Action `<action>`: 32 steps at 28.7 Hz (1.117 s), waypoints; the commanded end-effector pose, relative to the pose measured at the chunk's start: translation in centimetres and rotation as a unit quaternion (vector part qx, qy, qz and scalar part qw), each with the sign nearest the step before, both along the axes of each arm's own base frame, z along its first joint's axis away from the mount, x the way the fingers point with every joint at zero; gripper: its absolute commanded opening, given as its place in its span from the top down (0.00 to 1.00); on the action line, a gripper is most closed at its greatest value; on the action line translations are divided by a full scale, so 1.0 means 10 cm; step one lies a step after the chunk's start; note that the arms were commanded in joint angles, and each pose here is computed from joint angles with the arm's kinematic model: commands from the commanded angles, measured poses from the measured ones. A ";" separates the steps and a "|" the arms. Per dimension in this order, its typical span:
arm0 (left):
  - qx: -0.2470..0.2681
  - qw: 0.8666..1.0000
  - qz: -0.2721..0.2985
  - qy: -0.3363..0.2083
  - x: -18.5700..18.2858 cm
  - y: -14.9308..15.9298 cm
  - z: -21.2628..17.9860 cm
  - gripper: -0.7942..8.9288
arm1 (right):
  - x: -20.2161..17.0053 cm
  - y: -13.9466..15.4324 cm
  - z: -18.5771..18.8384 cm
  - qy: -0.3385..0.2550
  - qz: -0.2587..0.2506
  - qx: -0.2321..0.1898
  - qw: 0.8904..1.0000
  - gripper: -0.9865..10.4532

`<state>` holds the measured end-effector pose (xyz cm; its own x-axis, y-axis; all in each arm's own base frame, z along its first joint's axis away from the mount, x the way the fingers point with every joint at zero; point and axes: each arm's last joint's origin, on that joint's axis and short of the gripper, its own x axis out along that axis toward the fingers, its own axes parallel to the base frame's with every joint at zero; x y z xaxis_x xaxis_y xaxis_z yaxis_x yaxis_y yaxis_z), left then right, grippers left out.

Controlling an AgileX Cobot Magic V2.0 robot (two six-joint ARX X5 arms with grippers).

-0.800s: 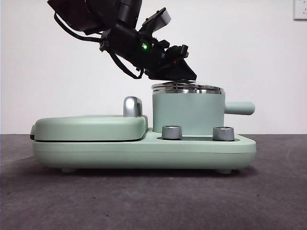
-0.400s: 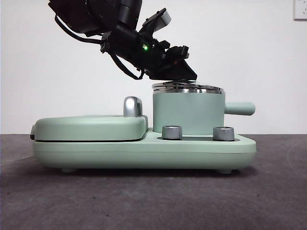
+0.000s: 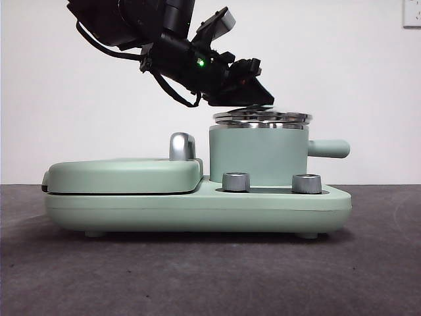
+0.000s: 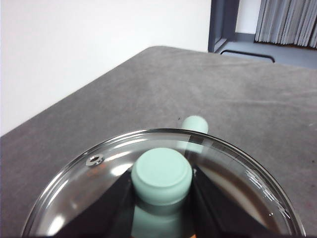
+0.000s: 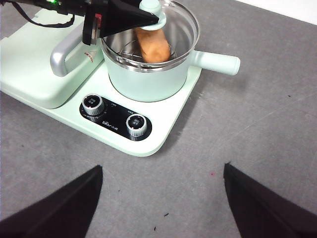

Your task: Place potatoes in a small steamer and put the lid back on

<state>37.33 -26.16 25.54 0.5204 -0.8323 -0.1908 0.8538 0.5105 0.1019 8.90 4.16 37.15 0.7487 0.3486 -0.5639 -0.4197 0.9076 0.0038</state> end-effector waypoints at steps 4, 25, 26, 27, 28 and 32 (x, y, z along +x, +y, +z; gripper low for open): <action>-0.016 1.000 -0.007 -0.016 0.03 -0.08 0.05 0.90 | 0.01 0.01 0.02 -0.001 -0.005 0.005 1.000 0.59; -0.009 1.000 -0.007 0.002 0.03 0.04 -0.16 0.90 | 0.01 0.00 0.02 -0.002 -0.016 -0.003 1.000 0.59; -0.009 1.000 -0.007 0.002 0.03 0.04 -0.16 0.90 | 0.01 0.00 0.02 -0.002 -0.016 -0.003 1.000 0.59; -0.009 1.000 -0.006 0.002 0.03 0.04 -0.16 0.90 | 0.01 0.00 0.02 -0.002 -0.016 -0.003 1.000 0.59; -0.008 1.000 -0.006 0.003 0.03 0.04 -0.16 0.90 | 0.01 0.00 0.02 -0.002 -0.016 -0.003 1.000 0.59; -0.006 1.000 -0.005 0.005 0.04 0.05 -0.16 0.88 | 0.01 0.00 0.02 -0.002 -0.016 -0.003 1.000 0.59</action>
<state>37.45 -25.33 24.26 0.5185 -0.8332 -0.1922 0.8546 0.5121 0.0860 8.92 4.08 37.11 0.7583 0.3211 -0.5674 -0.3967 0.9179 -0.0108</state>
